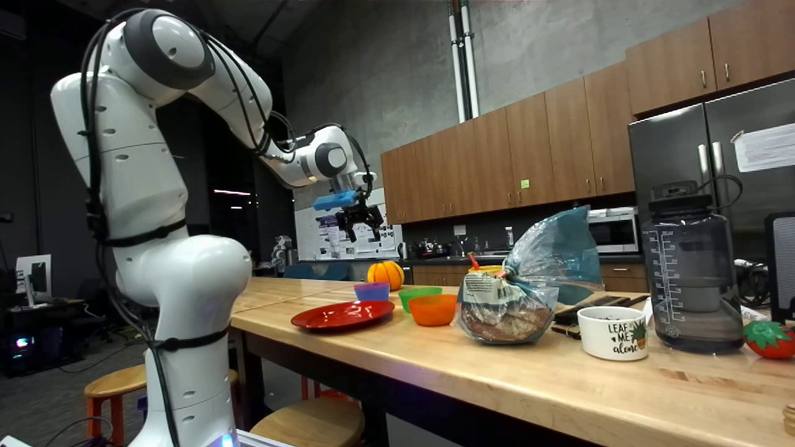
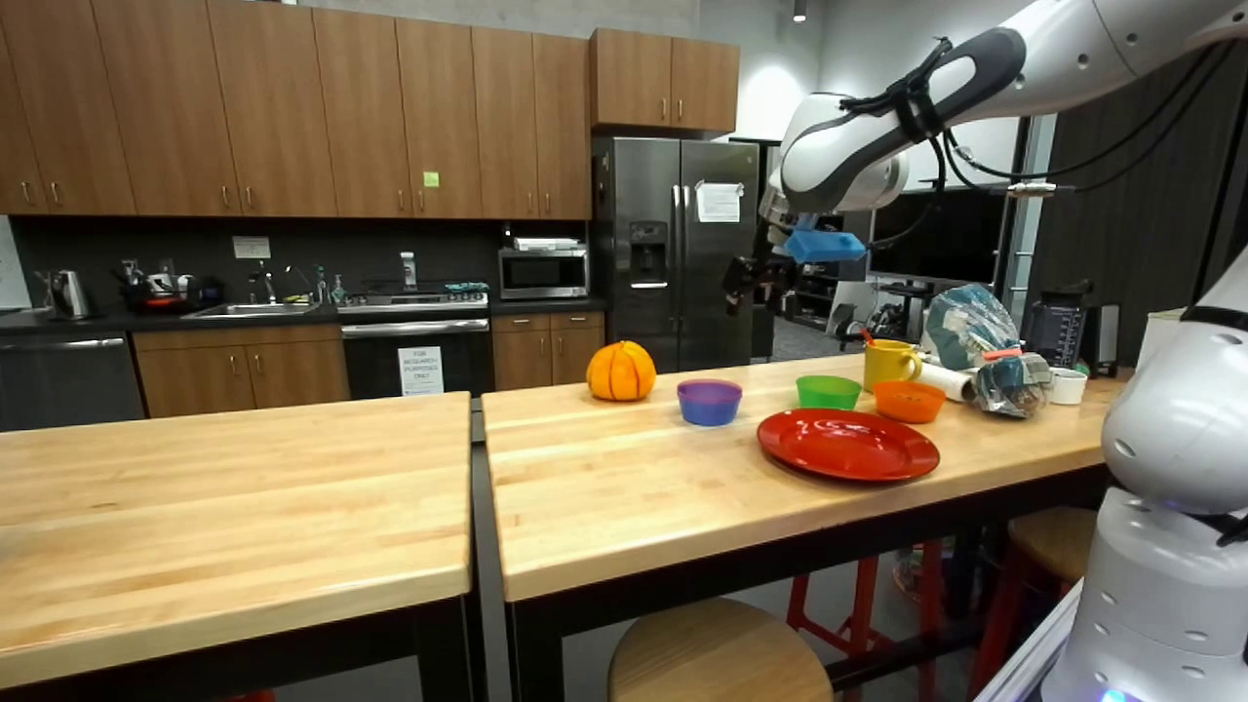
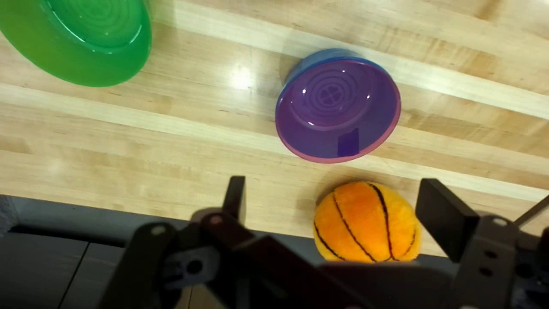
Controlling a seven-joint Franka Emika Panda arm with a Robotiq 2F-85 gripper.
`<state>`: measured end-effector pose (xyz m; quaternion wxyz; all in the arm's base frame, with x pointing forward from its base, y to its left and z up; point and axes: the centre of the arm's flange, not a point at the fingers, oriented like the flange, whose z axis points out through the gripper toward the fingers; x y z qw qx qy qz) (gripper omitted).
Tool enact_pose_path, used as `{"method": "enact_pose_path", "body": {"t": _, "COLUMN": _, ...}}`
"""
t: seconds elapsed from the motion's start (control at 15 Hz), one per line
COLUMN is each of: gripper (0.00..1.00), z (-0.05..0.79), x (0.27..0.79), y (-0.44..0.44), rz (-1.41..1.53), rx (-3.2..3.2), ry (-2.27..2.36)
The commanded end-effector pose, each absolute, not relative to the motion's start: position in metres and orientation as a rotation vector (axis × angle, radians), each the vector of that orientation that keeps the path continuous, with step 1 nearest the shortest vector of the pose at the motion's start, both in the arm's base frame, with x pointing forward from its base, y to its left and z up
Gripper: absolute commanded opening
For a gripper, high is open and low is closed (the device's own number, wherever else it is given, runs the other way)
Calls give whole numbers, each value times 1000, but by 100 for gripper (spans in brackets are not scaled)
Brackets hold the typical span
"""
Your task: Move the green bowl to the right
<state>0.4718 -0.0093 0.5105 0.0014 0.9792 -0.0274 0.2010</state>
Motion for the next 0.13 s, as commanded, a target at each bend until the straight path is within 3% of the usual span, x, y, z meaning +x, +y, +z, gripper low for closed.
{"method": "enact_pose_path", "body": {"t": 0.0, "gripper": 100, "z": 521, "x": 455, "y": 4, "rz": 620, "rx": 3104, "ry": 68}}
{"method": "enact_pose_path", "body": {"t": 0.07, "gripper": 100, "z": 523, "x": 452, "y": 8, "rz": 613, "rx": 3107, "ry": 86}}
